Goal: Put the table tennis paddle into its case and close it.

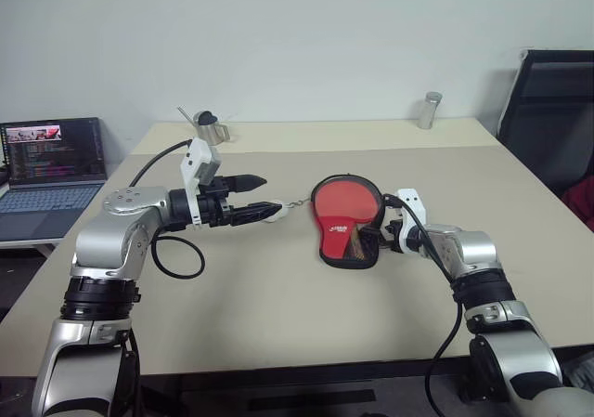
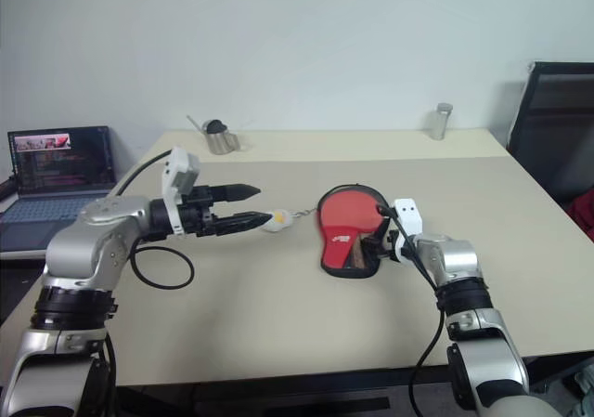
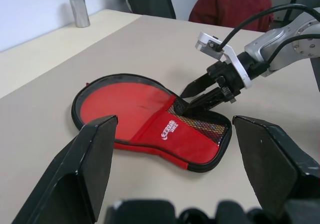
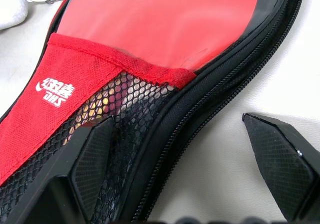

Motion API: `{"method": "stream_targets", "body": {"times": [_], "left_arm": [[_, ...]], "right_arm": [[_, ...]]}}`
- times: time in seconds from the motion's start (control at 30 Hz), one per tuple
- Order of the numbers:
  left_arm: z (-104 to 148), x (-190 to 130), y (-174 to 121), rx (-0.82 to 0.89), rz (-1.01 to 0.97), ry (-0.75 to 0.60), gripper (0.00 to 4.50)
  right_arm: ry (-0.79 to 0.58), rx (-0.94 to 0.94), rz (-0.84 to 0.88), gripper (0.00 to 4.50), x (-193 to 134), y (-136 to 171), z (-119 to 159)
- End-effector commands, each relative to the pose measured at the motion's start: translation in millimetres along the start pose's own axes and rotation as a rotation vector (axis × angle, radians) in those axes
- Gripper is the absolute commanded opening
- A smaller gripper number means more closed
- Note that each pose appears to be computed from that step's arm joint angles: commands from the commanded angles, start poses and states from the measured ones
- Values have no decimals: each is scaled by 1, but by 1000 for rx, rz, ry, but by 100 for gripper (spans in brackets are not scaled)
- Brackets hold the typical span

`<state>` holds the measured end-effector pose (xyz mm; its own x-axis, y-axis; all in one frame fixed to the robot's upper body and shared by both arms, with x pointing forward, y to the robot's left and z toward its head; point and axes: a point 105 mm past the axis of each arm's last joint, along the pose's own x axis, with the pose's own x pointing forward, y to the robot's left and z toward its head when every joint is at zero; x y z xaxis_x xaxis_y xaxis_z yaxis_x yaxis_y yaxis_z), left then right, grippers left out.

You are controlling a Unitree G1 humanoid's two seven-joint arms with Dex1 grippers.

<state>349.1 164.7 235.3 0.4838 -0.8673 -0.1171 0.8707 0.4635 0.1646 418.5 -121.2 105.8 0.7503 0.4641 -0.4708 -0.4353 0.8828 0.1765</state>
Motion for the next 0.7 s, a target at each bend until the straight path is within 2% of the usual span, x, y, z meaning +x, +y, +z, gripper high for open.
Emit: {"method": "stream_targets", "body": {"times": [0.03,0.1,0.2,0.47,0.6,0.7], "left_arm": [[11,-1,2,48,12,-20,403],[11,-1,2,47,15,-21,403],[11,-1,2,46,15,-22,403],[6,-2,0,32,1,-9,403],[-8,-10,-6,-12,-33,27,403],[-25,-18,-25,-49,-123,79,403]], "right_arm": [[46,19,47,448,9,13,-11],[44,38,58,448,9,14,-11],[34,62,73,388,9,16,-8],[20,101,93,122,10,24,-4],[19,146,119,3,9,31,-4],[32,166,165,1,7,43,-6]]}}
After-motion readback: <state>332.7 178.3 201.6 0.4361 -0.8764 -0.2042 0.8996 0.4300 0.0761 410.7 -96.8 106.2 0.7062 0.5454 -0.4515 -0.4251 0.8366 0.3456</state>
